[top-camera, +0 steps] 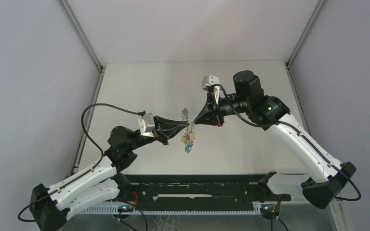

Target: Put the keys on the keyring

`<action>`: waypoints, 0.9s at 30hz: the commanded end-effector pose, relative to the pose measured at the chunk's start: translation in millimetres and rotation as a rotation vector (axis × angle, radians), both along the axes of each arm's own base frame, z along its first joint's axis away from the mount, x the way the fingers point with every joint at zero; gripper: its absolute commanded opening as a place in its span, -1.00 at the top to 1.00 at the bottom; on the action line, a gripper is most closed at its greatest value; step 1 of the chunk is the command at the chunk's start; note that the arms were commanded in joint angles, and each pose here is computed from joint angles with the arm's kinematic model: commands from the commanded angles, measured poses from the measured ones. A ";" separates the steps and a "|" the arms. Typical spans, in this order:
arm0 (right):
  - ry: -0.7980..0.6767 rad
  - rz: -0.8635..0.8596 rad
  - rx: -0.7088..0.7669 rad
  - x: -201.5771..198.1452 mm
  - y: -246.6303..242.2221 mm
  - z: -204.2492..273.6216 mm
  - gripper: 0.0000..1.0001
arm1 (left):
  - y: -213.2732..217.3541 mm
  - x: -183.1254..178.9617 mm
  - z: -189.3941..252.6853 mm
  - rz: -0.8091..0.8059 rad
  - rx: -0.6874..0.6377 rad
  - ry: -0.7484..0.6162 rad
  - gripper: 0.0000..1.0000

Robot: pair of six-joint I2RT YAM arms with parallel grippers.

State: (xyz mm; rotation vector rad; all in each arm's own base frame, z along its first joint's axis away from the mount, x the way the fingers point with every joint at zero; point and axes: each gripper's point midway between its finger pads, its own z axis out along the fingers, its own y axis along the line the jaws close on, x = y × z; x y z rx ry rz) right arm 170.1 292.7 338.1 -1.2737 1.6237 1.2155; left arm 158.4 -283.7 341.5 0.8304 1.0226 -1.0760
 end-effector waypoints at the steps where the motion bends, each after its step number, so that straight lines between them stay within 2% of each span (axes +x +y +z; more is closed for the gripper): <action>1: 0.011 -0.084 -0.027 8.6 -7.8 8.1 1.00 | 13.9 -7.6 41.4 0.022 -0.135 -0.096 1.00; 5: 0.022 -0.087 -0.045 9.7 -7.9 5.3 1.00 | 14.7 -9.2 42.9 0.018 -0.143 -0.099 1.00; 9: -0.045 -0.037 -0.004 2.7 -8.1 13.1 1.00 | 14.1 -9.5 41.5 0.013 -0.141 -0.094 1.00; 13: -0.145 0.018 0.064 -6.7 -9.2 28.1 0.64 | 12.2 -10.5 39.0 0.000 -0.135 -0.085 1.00; 16: -0.186 0.077 0.104 -13.0 -6.8 35.6 0.50 | 10.2 -12.6 38.8 -0.019 -0.129 -0.083 1.00; 27: -0.239 0.157 0.135 -13.7 1.8 35.7 0.38 | 3.9 -17.0 39.4 -0.067 -0.115 -0.075 1.00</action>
